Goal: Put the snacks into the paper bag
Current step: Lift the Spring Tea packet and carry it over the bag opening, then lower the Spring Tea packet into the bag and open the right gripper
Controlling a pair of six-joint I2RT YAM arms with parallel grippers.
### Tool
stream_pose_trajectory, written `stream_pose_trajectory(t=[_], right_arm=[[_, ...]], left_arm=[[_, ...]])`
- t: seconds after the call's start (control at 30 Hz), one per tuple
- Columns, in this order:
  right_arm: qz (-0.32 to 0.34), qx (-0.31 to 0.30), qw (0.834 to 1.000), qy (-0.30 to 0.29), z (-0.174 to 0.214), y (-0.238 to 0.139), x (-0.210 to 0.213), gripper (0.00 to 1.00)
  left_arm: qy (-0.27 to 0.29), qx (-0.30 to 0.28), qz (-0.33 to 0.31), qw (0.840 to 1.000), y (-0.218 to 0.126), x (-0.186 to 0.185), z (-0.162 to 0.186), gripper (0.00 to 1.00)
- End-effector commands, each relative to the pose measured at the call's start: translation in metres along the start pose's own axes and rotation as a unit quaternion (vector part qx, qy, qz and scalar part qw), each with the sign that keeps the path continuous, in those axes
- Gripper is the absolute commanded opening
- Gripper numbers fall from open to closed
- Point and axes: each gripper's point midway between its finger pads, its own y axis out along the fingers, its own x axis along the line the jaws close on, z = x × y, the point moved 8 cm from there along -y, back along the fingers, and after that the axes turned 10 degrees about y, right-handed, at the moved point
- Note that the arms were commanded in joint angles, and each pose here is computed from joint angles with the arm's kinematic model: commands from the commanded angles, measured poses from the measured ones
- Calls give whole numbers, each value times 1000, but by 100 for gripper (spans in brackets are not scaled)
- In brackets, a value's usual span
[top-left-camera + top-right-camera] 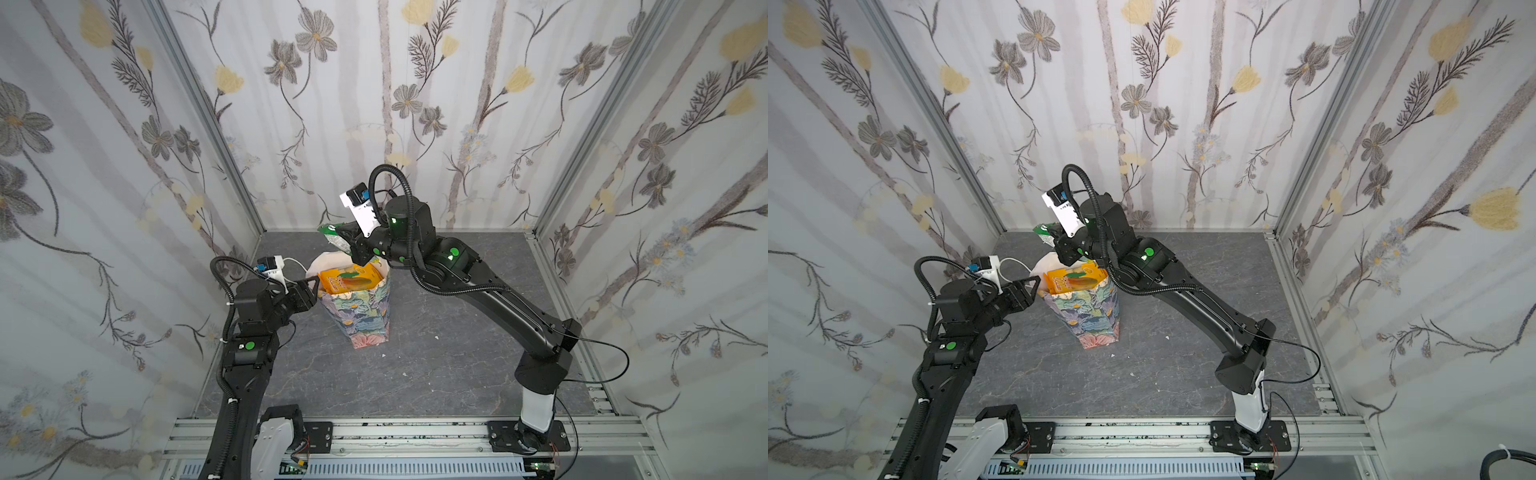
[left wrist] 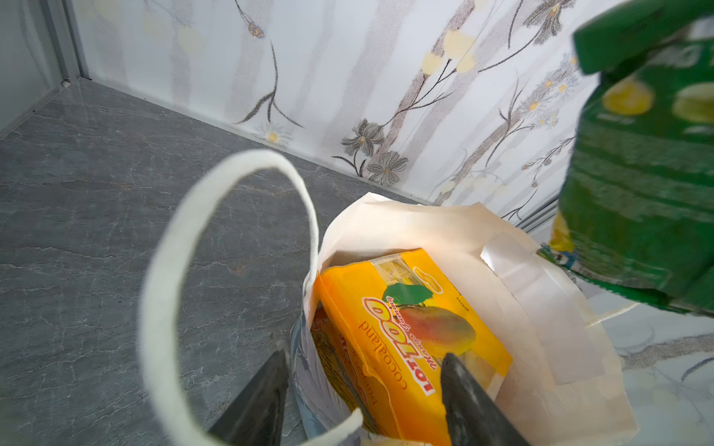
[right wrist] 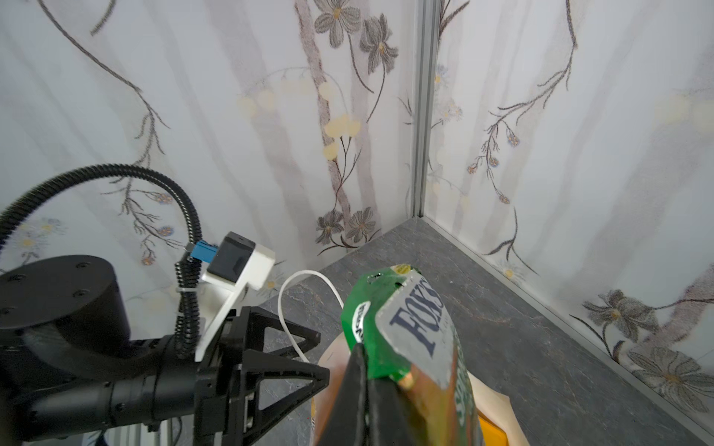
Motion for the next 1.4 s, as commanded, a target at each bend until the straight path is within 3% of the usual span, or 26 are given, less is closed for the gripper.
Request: stream_pose_trajectory(t=[0.0,0.6,0.67,0.83,1.07,1.17,1.37], right_arm=[[28,-8,999,-22,1,7,-6,0],[122,30,991,-54,46,35,-31,0],[115,33,991,-54,46,34,-29,19],[84,33,994,-53,42,25,-12,47],[29,15,999,-38,23,2,6,54],[52,21,998,-42,24,-2,2,55],[162,25,986,-29,25,-24,-18,54]], left_arm=[[7,-9,2,1000,-1,-1,-3,62],[7,-13,3,1000,-2,-2,-3,62],[7,-13,3,1000,-2,-1,-3,62],[7,-14,3,1000,-2,-2,-4,62],[7,-13,3,1000,-2,-1,-3,62],[7,-14,3,1000,-2,-2,-4,62],[8,-16,3,1000,-3,-2,-4,62]])
